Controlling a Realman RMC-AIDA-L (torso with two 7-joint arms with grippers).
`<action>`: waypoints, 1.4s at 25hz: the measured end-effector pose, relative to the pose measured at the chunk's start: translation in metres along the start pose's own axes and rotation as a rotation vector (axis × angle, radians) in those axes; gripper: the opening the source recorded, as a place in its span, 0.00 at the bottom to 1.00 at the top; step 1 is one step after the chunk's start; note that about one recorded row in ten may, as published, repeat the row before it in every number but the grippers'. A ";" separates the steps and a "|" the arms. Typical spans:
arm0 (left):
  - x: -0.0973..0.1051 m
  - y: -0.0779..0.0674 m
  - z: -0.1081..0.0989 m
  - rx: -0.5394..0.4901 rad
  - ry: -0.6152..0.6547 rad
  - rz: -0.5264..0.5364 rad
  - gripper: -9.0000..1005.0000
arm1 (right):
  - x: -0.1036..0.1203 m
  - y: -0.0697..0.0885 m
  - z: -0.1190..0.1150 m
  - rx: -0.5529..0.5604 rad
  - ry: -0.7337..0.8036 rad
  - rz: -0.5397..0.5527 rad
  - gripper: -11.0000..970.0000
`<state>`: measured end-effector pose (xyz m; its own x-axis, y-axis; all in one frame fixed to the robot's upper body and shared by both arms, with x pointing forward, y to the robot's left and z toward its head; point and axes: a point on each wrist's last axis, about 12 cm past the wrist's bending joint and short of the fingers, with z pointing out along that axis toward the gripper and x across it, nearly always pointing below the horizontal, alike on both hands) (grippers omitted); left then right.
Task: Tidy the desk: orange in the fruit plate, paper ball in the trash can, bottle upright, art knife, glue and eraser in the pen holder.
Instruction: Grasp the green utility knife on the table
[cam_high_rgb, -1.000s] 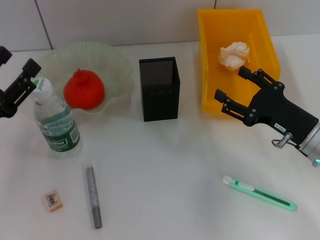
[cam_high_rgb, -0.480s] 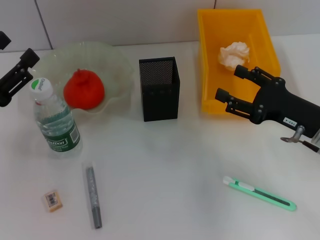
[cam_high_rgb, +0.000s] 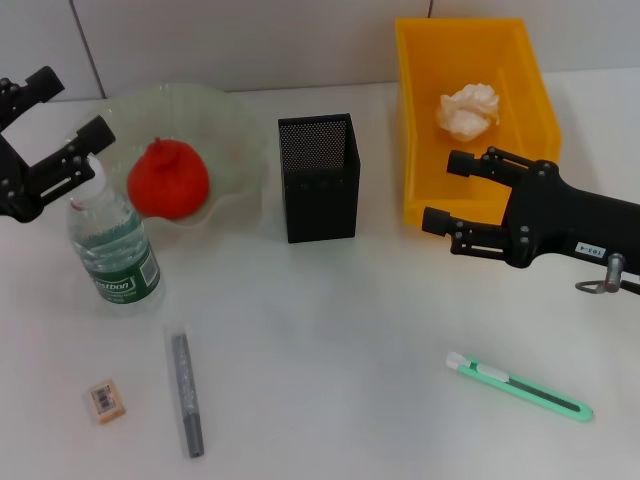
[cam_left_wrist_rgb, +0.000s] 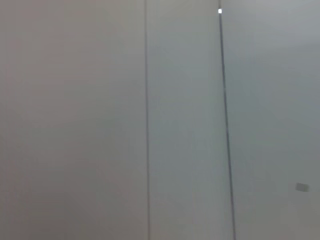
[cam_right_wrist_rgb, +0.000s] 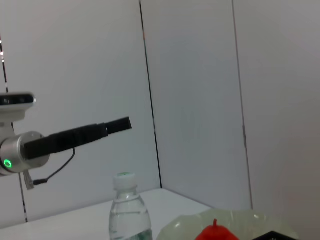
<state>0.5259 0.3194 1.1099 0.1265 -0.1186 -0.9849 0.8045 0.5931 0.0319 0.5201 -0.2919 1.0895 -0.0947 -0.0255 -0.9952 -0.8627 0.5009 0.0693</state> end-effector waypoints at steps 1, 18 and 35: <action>-0.001 0.000 0.000 0.010 0.003 0.003 0.78 | -0.001 0.000 0.000 -0.005 0.010 0.003 0.85; -0.005 -0.019 0.000 0.312 0.134 -0.056 0.78 | -0.020 -0.010 -0.005 -0.010 0.114 0.053 0.85; 0.010 -0.038 -0.001 0.347 0.163 -0.118 0.78 | -0.063 -0.019 -0.003 -0.016 0.306 0.193 0.85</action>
<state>0.4961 0.2968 1.0989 -0.0498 -0.0259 -0.9984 0.9596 0.2758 -0.0550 0.5412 -0.3023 1.1509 -0.3986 -0.1910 -0.8970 -0.8219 0.5083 0.2570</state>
